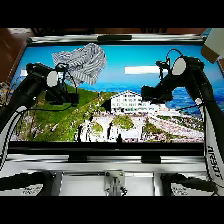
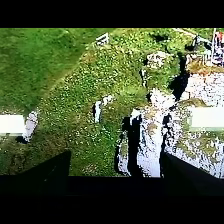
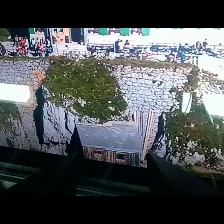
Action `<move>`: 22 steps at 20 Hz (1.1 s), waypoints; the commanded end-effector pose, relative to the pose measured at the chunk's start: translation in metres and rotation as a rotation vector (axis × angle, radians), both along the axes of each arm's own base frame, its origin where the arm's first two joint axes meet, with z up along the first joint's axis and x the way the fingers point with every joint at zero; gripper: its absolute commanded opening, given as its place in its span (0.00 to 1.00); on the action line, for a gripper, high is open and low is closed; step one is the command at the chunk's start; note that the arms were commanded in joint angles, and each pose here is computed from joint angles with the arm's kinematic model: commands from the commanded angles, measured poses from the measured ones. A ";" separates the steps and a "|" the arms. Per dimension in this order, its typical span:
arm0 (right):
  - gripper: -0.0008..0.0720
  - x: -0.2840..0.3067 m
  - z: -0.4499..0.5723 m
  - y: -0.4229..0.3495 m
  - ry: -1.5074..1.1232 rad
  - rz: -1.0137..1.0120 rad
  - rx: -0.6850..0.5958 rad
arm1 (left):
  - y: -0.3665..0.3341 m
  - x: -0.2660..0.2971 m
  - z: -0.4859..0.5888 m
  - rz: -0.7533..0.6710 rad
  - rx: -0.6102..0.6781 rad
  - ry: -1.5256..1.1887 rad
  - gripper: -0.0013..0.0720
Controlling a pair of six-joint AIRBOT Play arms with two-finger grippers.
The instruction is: Fold the shirts.
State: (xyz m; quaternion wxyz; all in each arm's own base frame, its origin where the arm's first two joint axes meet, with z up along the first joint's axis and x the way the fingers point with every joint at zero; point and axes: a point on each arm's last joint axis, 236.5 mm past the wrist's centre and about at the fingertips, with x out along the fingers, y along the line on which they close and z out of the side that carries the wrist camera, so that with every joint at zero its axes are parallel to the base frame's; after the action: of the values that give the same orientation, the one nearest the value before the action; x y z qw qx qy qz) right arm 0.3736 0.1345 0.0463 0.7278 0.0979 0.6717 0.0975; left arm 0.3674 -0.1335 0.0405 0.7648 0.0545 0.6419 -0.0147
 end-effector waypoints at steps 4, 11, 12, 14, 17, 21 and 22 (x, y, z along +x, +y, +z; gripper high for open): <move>0.77 0.000 0.000 0.000 0.001 0.000 0.000 | 0.000 0.000 0.000 0.000 0.000 0.001 0.93; 0.77 0.000 0.000 0.000 0.001 0.000 0.000 | 0.000 0.000 0.000 0.000 0.000 0.001 0.93; 0.77 0.001 0.000 0.001 -0.005 -0.002 0.002 | 0.000 0.000 0.000 0.000 0.000 0.001 0.93; 0.77 0.009 0.002 0.004 -0.037 -0.011 0.017 | 0.000 0.000 0.000 0.000 0.000 0.001 0.93; 0.77 0.014 0.003 0.005 -0.059 -0.016 0.024 | -0.005 0.009 0.000 0.009 -0.020 -0.038 0.93; 0.77 0.018 0.004 0.006 -0.072 -0.020 0.027 | -0.023 0.037 0.009 0.016 -0.101 -0.159 0.93; 0.77 0.018 0.004 0.006 -0.074 -0.018 0.026 | -0.025 0.038 0.010 0.011 -0.112 -0.162 0.93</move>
State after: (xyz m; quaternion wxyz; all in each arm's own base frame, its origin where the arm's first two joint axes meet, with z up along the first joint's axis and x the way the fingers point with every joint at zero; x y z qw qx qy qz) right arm 0.3880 0.1392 0.0493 0.7469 0.1087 0.6480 0.1018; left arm 0.3903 -0.1468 0.0442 0.7961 0.0300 0.6039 -0.0274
